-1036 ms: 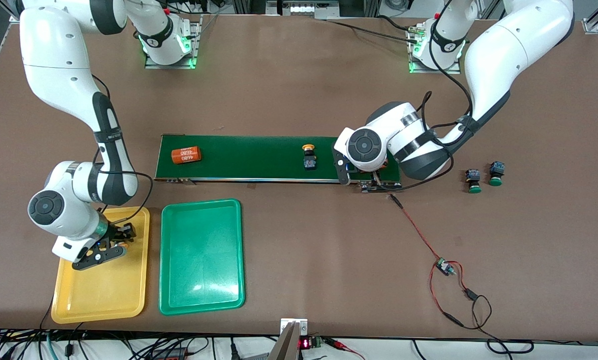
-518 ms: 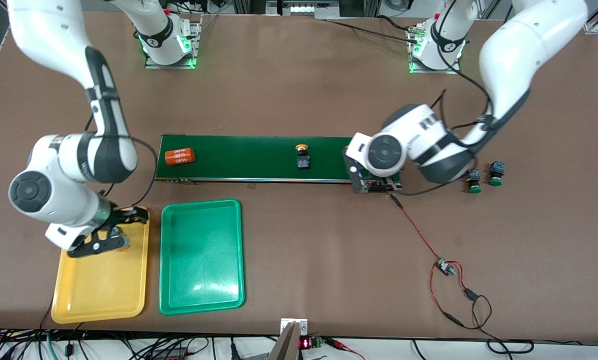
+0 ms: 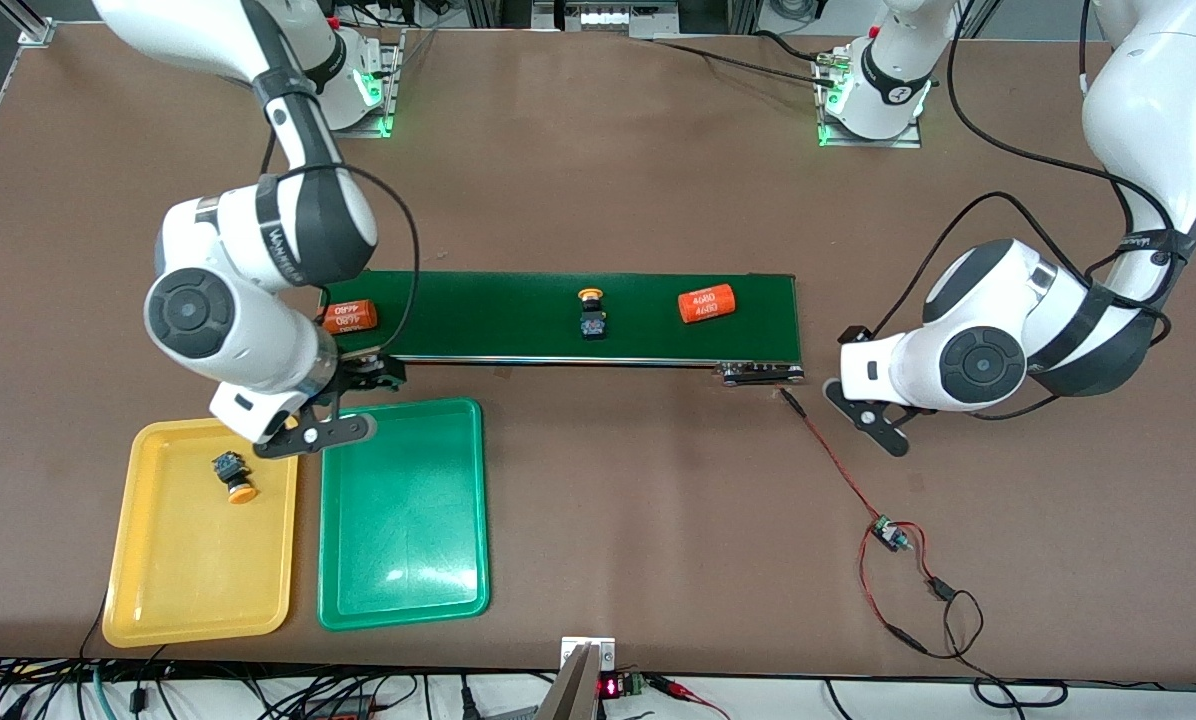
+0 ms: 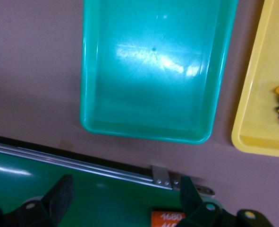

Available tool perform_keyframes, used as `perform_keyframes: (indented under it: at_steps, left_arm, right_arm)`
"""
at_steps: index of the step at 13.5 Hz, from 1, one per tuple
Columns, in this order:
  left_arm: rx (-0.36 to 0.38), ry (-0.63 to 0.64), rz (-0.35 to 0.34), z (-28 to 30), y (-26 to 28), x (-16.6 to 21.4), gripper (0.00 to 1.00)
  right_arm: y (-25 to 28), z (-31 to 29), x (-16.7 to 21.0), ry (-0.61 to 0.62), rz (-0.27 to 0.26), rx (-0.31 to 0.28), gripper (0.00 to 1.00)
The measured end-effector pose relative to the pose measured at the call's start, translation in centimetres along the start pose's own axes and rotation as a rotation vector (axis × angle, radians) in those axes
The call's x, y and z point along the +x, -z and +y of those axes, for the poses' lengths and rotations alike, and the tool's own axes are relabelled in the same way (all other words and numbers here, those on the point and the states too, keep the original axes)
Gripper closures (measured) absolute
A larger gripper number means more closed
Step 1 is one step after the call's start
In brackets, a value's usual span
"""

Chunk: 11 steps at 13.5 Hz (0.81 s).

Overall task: Sort buttons by color to trays
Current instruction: 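Place the cylinder on the belt with the left gripper while the right gripper returns, then grasp a green button with the left gripper while the right gripper grasps a button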

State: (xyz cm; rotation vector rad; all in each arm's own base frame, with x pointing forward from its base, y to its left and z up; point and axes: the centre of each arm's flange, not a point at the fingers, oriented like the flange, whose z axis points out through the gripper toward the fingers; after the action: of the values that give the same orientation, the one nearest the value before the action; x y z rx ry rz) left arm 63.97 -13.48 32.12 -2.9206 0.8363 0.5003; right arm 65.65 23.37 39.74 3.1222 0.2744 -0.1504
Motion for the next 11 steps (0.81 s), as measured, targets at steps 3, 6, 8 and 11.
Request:
perform_keyframes:
  at_steps: [3,6,8,11]
  left_arm:
    - [0.020,0.333,-0.047,-2.4,-2.5,-0.3,0.00]
    - [0.091,0.467,-0.108,-7.3,-7.0,-0.9,0.00]
    - [0.130,0.490,-0.166,-8.4,-9.0,-1.4,0.00]
    - [0.113,0.509,-0.204,-9.5,-10.7,-2.3,0.00]
  right_arm:
    - [-0.9,-4.3,-1.4,-0.157,-0.046,-0.017,0.00]
    - [-1.7,-11.6,-3.7,-0.212,-0.055,-0.038,0.00]
    - [-2.3,-15.8,-5.5,-0.223,-0.058,-0.051,0.00]
    - [-4.2,-19.3,-6.9,-0.192,-0.075,-0.074,0.00]
